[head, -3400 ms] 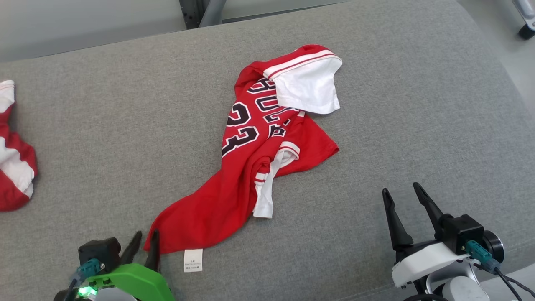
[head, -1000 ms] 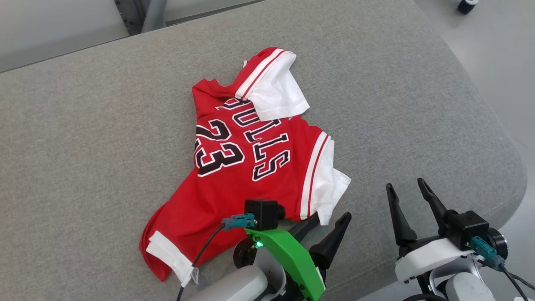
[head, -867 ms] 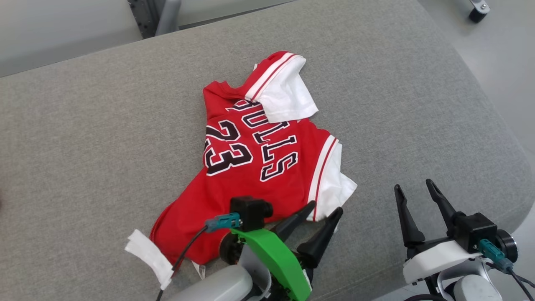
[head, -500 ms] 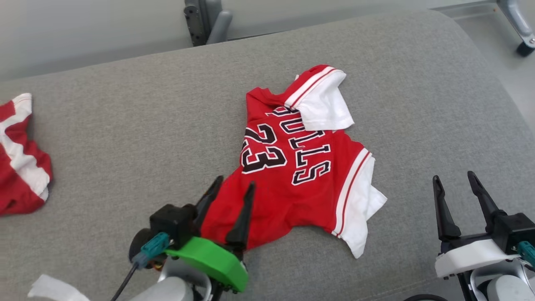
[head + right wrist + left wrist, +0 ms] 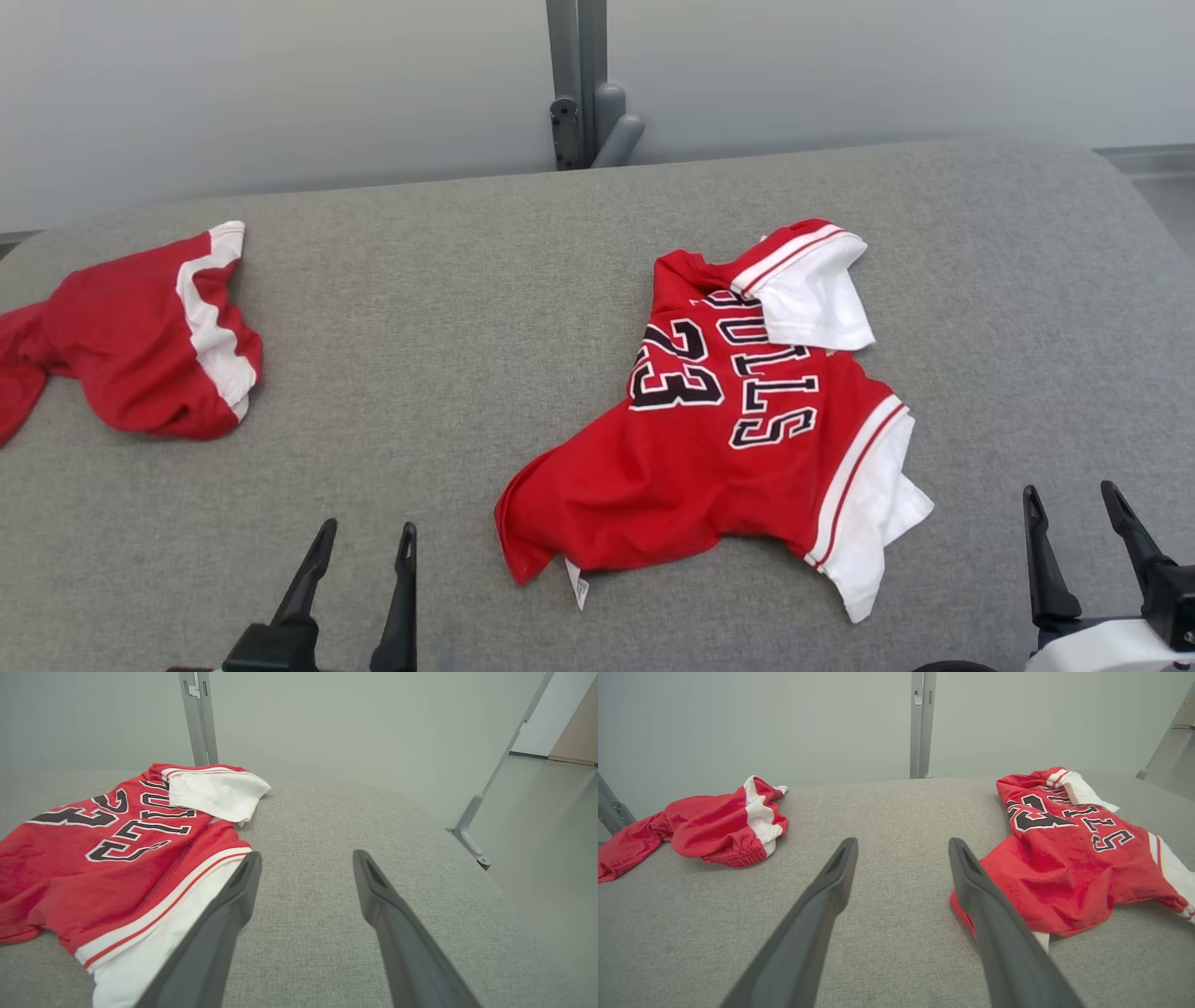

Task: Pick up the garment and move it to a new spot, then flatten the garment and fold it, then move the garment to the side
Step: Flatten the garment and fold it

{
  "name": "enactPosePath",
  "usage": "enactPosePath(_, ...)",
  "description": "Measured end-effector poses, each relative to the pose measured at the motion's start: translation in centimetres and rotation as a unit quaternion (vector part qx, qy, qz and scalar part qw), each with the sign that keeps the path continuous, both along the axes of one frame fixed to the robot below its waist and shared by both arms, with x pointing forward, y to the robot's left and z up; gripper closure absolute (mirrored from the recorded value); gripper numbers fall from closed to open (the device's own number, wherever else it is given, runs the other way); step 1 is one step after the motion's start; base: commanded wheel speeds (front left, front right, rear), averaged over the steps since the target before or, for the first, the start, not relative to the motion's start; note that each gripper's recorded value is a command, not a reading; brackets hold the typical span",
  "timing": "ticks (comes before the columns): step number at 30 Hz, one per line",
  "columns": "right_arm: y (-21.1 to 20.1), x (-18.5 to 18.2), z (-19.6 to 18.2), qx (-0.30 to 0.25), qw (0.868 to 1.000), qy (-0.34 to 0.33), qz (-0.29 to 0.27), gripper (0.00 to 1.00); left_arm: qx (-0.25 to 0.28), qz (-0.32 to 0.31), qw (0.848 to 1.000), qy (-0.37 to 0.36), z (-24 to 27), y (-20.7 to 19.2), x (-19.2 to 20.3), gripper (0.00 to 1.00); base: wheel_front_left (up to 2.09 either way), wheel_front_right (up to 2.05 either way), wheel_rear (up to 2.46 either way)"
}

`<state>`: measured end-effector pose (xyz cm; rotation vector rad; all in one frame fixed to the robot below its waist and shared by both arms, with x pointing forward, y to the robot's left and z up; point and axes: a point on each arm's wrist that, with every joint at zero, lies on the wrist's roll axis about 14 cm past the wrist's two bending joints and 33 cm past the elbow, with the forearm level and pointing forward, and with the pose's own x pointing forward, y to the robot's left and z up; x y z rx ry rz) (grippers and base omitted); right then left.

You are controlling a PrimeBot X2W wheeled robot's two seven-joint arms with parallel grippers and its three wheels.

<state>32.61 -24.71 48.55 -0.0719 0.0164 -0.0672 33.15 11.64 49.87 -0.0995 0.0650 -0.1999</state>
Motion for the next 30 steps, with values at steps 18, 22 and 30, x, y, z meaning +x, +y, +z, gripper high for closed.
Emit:
enactPosePath(18, 3.2, 0.8, 1.0, -0.006, 0.999, -0.018, 0.045, 0.00, 0.011, 0.107, 0.994, 0.002, -2.5, 7.1, -3.3, 0.00, 0.00, 0.00, 0.00)
enactPosePath(22, 3.5, 1.1, 1.2, -0.004, 0.999, -0.022, 0.048, 0.00, 0.009, 0.111, 0.994, 0.005, -2.8, 7.8, -3.4, 0.00, 0.00, 0.00, 0.00)
enactPosePath(30, 3.8, 1.2, 1.3, -0.002, 0.998, -0.023, 0.051, 0.00, 0.006, 0.102, 0.995, 0.005, -3.1, 7.6, -3.4, 0.00, 0.00, 0.00, 0.00)
